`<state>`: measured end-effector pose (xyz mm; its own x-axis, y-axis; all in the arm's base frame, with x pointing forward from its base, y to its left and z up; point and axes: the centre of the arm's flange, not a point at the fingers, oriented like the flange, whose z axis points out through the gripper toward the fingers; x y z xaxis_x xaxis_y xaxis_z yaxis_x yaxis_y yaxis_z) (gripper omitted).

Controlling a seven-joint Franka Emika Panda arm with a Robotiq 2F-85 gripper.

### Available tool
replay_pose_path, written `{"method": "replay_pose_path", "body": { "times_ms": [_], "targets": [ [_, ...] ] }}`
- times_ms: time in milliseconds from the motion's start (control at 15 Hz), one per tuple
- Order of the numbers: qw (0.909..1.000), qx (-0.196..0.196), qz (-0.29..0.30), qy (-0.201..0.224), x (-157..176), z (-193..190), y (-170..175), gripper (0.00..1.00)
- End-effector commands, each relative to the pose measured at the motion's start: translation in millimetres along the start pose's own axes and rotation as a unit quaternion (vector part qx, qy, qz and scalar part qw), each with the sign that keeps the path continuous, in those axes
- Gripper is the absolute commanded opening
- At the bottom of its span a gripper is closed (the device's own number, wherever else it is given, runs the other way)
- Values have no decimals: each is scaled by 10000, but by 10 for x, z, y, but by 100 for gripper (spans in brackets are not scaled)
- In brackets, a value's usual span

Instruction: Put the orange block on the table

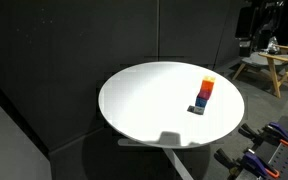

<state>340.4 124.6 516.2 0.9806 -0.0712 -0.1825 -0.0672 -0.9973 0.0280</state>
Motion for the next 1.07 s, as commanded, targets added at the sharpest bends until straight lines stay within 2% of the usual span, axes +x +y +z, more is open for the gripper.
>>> {"method": "replay_pose_path", "body": {
  "times_ms": [0, 267, 667, 1000],
  "targets": [
    [10000, 1, -1, 5, -1, -4, -1, 100],
    [10000, 2, -1, 10, -2, -8, -1, 100],
    [9987, 113, -490, 55, 118, -96, 103, 100],
    [9949, 55, -926, 387, 281, -187, 280, 100]
  ]
}}
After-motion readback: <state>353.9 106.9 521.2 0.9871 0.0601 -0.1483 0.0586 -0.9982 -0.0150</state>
